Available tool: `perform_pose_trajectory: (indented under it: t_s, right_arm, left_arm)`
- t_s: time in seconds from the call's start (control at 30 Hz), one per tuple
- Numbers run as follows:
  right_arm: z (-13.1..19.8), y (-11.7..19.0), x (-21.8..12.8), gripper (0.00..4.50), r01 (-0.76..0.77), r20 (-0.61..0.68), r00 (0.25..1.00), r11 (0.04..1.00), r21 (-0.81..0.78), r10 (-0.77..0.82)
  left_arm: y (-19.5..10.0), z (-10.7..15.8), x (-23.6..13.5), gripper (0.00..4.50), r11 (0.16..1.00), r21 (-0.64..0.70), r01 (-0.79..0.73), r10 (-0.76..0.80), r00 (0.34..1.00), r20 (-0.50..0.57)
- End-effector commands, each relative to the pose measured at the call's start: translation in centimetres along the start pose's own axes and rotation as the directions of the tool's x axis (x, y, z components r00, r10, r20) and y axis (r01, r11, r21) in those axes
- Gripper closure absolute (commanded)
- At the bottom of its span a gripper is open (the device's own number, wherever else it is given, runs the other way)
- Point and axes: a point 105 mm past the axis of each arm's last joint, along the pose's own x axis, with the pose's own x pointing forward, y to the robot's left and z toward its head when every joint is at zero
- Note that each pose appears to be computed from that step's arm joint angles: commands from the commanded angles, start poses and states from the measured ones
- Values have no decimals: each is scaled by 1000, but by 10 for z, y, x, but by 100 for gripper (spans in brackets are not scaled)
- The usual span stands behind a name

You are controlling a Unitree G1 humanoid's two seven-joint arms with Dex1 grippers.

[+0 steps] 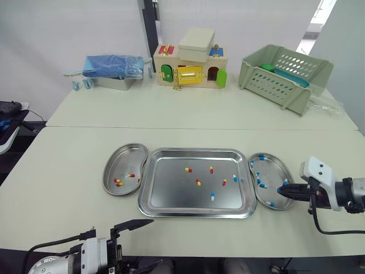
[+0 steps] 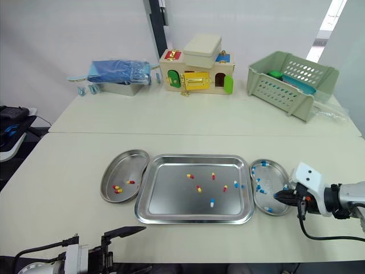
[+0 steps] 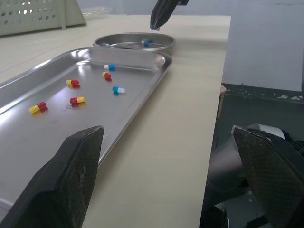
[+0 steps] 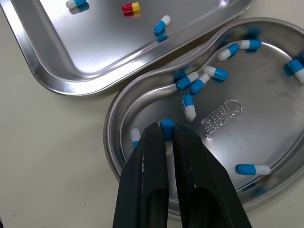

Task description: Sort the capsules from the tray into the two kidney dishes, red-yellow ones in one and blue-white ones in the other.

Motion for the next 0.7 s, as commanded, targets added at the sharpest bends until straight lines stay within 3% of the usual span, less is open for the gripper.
perform_pose_trajectory:
  t_s: [0.03,0.3,0.47,0.7]
  right_arm:
    - [5,-5,-1,363,17,34,999,1000,-22,-17]
    - [1,-10,-14,150,19,64,998,1000,-6,-19]
    - [-4,-8,-35,2,56,144,988,998,-38,-50]
    - [-39,-7,-73,2,72,97,992,996,58,-77]
  left_arm:
    - [3,1,-3,0,999,-4,-34,34,999,8]
    - [2,2,-9,0,993,-16,-116,116,993,-10]
    - [36,2,-32,0,955,9,-298,298,951,-79]
    - [85,5,-110,0,834,10,-552,534,801,-269]
